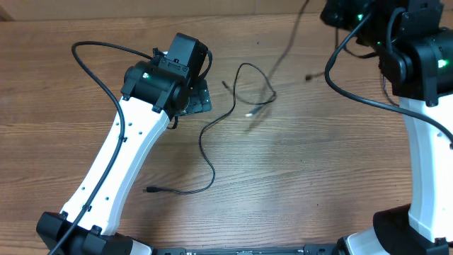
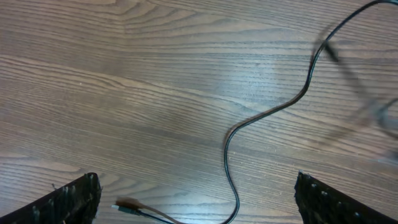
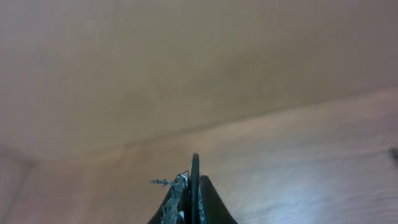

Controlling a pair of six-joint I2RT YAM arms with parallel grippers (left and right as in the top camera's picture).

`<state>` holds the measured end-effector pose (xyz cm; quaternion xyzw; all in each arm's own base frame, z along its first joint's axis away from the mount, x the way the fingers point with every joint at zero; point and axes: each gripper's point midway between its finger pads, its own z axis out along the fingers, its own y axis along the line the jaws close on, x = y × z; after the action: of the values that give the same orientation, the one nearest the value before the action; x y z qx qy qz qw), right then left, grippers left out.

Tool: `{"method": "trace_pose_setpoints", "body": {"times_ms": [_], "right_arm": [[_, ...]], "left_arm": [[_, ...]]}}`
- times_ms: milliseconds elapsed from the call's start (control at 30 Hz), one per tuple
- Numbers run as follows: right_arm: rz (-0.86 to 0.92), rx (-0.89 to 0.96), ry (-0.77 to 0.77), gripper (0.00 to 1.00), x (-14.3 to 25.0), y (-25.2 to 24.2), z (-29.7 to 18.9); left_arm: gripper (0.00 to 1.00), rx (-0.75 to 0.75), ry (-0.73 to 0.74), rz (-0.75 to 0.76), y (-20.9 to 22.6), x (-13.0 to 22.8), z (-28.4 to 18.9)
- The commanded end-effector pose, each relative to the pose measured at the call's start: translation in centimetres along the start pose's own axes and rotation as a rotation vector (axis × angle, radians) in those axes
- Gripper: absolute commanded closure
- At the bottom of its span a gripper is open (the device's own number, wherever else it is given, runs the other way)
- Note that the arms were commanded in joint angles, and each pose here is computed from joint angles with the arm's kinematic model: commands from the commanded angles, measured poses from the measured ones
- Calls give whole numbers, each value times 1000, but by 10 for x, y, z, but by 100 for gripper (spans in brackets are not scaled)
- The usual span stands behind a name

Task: Untangle cables
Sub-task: 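Lift the grasped cables with the right gripper up toward the table's far edge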

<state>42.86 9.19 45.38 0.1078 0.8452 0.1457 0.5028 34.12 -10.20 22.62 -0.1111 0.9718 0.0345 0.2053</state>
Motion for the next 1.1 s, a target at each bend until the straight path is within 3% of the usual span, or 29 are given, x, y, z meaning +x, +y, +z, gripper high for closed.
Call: {"method": "trace_pose_setpoints", "body": {"times_ms": [0,100,333,467,767,900,1067], "right_arm": [[3,103,-177,96,-38,-16,-29],[12,58,-231,96,-51,-7,-36],[2,-341,-327,96,-80,64,-77],[27,-584,-512,96,-121,101,-137],[37,-859,-988,96,-185,122,-270],[36,-868,-1004,96,-186,122,-275],[-19,-738,-852,96,-169,117,-225]], "left_arm": [[0,7,-3,-13,-1,0,-1],[0,7,-3,-13,-1,0,-1],[0,7,-3,-13,-1,0,-1],[0,7,-3,-13,-1,0,-1],[0,7,-3,-13,-1,0,-1],[0,7,-3,-13,-1,0,-1],[0,7,-3,-13,-1,0,-1]]}}
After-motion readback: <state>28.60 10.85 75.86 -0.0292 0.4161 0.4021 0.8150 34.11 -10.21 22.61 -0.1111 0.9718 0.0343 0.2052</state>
